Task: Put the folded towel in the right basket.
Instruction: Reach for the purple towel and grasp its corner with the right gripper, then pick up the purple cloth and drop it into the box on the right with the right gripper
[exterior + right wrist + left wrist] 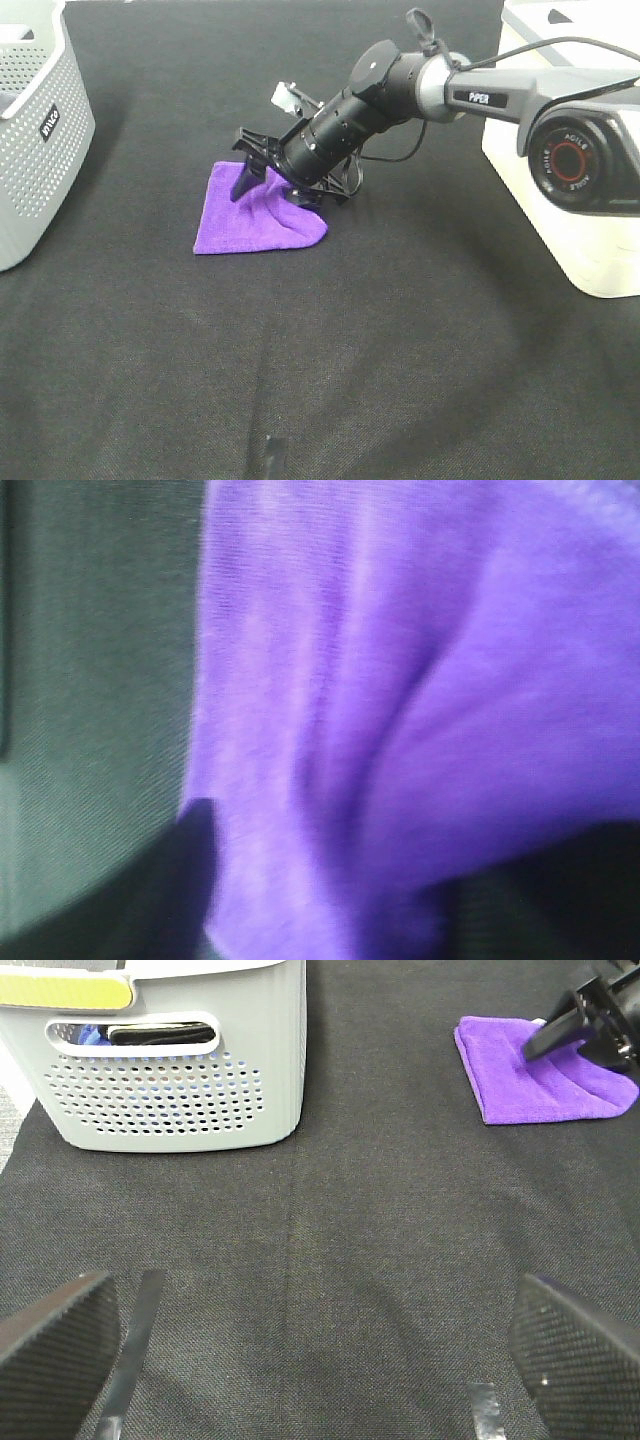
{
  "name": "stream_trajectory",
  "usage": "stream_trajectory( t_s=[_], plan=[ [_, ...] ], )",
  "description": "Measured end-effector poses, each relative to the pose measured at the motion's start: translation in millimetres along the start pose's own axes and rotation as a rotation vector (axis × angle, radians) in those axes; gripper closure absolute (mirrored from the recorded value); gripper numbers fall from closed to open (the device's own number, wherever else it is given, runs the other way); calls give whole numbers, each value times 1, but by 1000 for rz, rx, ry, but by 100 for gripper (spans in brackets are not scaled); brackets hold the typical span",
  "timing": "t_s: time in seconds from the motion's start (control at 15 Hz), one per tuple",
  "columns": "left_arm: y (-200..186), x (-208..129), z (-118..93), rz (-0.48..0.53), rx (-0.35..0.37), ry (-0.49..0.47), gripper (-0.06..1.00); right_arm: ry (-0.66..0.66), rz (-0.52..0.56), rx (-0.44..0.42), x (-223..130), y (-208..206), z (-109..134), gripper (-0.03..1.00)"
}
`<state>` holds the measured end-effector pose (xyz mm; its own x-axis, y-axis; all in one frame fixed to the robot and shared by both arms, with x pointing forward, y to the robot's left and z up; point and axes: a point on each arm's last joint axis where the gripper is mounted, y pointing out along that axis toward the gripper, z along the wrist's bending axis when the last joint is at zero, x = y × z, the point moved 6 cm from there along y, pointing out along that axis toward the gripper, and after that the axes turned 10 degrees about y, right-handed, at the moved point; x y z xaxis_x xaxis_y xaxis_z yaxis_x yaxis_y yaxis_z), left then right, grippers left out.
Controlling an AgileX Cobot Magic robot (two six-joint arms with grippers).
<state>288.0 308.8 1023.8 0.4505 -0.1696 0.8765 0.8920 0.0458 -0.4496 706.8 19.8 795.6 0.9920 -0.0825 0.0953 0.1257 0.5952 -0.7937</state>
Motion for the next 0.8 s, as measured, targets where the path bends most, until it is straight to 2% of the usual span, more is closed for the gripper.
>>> stream_trajectory(
  t_s=[0.13,0.2,0.47,0.53,0.6,0.73,0.8],
  plan=[
    [0,0,0,0,0,0,-4,4,-6,-14,2,2,-7,81],
    [0,0,0,0,0,0,-4,3,-8,-15,3,0,-6,87],
    [0,0,0,0,0,0,-4,-91,1,-58,3,-20,2,87],
    [0,0,0,0,0,0,-4,-164,25,-68,6,-48,20,87],
    [0,0,0,0,0,0,-4,-205,-1,-44,15,-83,41,87],
    [0,0,0,0,0,0,-4,-275,-123,6,41,-173,74,87],
    [0,0,0,0,0,0,-4,-309,-231,18,57,-224,84,87]
  ],
)
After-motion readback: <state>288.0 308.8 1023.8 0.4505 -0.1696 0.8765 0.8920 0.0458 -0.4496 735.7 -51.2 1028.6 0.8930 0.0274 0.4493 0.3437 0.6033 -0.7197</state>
